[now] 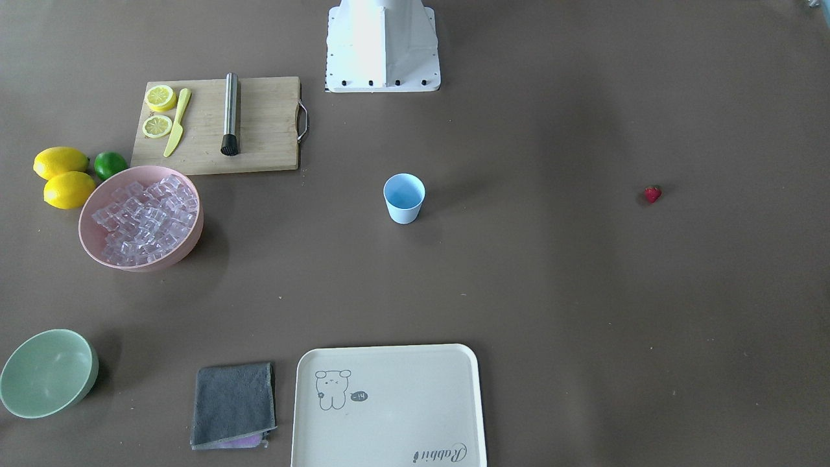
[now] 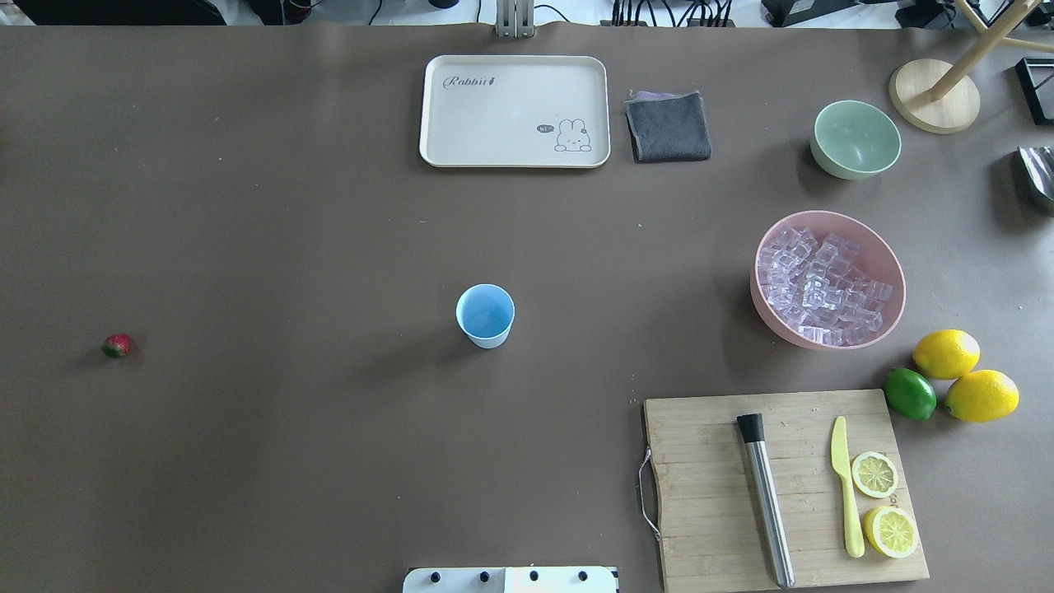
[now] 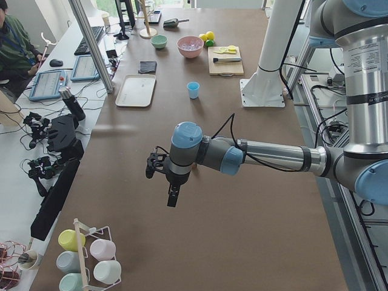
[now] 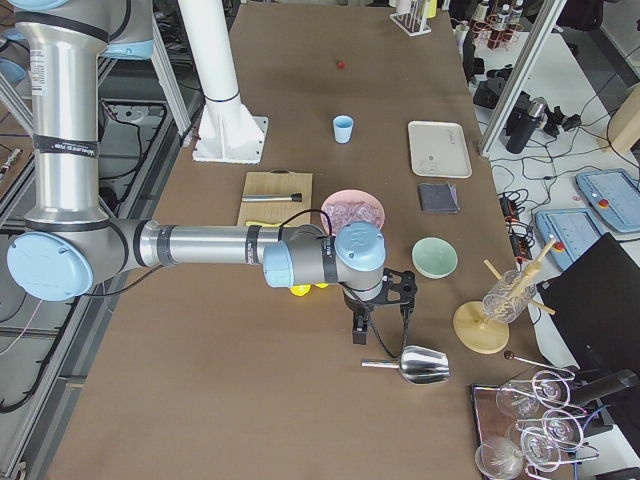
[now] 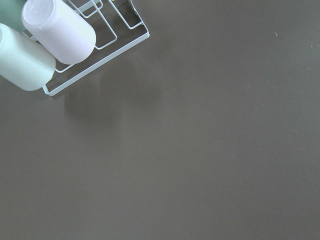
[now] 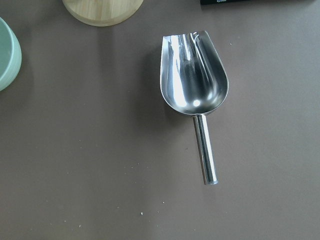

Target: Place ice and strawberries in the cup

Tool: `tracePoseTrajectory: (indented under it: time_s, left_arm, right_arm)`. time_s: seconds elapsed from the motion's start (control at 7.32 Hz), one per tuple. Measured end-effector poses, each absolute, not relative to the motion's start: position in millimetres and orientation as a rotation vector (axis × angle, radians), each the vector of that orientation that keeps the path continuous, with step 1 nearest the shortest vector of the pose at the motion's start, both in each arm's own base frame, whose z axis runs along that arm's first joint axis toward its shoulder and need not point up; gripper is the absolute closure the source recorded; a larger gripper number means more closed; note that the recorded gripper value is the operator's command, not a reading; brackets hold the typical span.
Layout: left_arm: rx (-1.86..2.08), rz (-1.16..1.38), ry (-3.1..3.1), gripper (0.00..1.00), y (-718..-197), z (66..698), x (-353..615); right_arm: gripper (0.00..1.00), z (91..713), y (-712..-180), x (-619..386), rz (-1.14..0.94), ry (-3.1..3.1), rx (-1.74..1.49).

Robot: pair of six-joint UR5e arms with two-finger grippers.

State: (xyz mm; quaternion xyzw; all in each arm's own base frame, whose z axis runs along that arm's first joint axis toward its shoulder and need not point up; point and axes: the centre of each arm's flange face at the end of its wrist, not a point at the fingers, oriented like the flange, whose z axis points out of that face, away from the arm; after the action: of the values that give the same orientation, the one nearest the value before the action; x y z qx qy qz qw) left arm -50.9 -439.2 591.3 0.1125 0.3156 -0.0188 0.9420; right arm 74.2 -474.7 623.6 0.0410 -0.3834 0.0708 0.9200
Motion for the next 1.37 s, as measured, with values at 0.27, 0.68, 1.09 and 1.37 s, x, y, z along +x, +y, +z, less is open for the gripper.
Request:
tracePoseTrajectory:
  time_s: [0.27,0.68,1.09,1.37]
  left_arm:
    - [0.23,-0.039,0.645,0.02,-440.0,590.4,-50.6]
    - [0.229,-0.037,0.647,0.02,-441.4,589.4,-49.6]
    - [0.219,-0.036,0.667,0.02,-440.4,591.9,-47.9]
    - [0.211,-0.038,0.67,0.02,-437.7,595.3,-47.7]
  right_arm:
    - [0.0,622.8,-474.2,73.9,0.144,-0.79,0.085]
    - [0.0,623.5,-472.7,73.8,0.145,-0.791,0.083]
    - [0.0,622.3,-474.2,73.8,0.144,-0.791,0.086]
    - [0.0,621.3,-475.2,73.8,0.143,-0.791,0.088]
